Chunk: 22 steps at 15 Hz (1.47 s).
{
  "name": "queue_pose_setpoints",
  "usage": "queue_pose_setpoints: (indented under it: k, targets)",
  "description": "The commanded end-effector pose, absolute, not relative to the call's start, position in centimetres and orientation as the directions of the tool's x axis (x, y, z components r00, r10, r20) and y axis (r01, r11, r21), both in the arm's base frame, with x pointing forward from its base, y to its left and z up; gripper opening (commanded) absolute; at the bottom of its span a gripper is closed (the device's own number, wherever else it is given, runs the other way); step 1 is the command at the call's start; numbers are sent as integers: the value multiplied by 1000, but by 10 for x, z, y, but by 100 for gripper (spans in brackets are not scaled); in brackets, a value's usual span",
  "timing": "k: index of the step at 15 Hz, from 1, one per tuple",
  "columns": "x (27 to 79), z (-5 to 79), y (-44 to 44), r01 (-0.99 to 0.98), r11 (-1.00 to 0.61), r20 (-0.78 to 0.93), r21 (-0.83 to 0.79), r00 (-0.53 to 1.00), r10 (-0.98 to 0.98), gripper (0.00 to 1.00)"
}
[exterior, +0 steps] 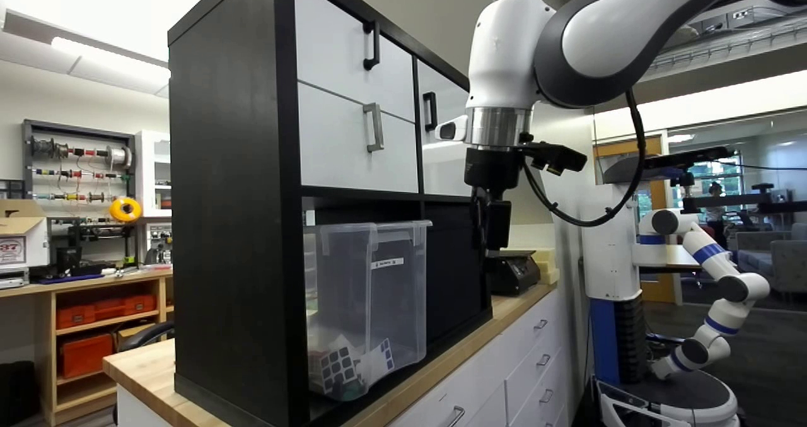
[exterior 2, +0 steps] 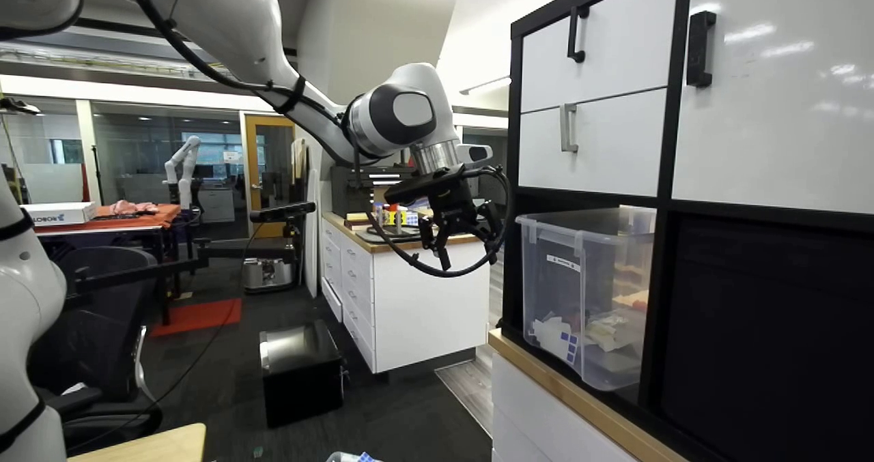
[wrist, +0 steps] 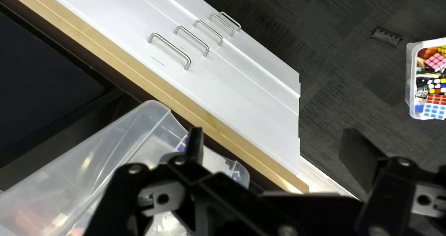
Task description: Slide the clear container out
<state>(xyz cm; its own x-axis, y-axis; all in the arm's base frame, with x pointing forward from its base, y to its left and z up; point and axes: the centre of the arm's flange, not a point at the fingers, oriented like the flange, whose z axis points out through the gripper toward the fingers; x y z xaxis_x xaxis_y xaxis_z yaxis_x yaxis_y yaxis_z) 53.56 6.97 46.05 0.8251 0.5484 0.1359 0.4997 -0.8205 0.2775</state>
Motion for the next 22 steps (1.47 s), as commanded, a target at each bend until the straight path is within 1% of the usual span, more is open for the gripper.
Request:
queue_pose_setpoints:
  k: [1,11,22]
  targets:
    - [539,460,71,502,-820,137,277,824,550,100]
    - [545,459,74,507,-818,142,273,819,556,100]
    - [578,490,83,494,-809,221,319,791,571,100]
